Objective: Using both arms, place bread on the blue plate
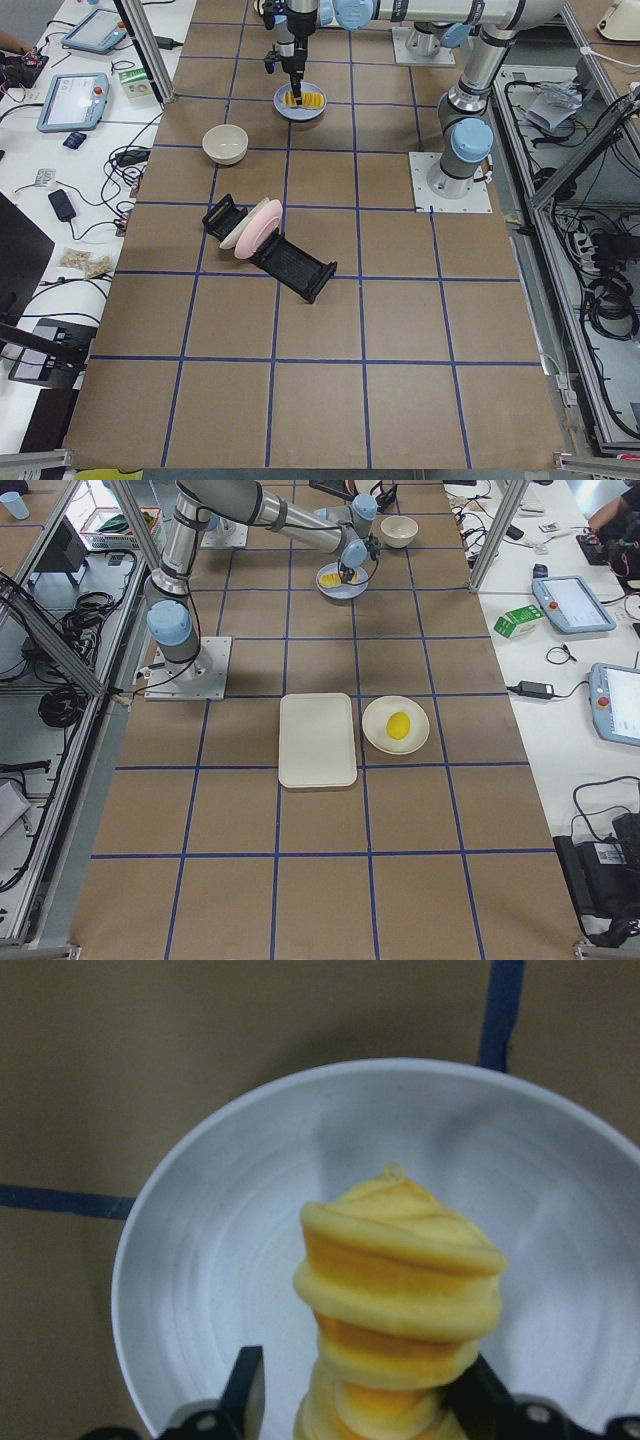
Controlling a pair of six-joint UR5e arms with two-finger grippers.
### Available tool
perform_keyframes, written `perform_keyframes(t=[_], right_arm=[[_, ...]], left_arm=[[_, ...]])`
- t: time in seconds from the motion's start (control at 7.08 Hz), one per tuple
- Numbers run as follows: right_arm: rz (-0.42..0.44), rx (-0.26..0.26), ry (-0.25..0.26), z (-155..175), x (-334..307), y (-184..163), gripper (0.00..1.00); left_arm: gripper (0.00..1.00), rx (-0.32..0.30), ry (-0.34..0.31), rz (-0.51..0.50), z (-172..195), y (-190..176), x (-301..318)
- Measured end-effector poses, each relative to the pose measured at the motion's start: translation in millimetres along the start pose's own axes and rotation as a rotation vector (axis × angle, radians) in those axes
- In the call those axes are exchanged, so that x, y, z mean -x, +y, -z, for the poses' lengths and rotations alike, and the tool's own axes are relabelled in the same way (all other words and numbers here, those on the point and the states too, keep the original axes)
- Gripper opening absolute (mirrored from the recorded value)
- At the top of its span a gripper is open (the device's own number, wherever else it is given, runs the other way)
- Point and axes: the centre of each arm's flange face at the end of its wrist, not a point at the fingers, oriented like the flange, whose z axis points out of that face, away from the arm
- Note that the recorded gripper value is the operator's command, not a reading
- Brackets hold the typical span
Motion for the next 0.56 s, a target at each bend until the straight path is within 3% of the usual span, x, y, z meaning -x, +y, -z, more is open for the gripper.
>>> perform_keyframes(t=[0.42, 0.56], right_arm=[[0.0, -0.014, 0.001, 9.2, 0.9, 0.6, 1.0], [0.003, -0.033, 0.0, 26.6, 0.8, 1.9, 1.0]], left_arm=[[1.0, -0.006, 0.0, -0.036, -1.9, -5.1, 3.3], [1.0, -0.006, 0.0, -0.041, -2.2, -4.9, 3.4]])
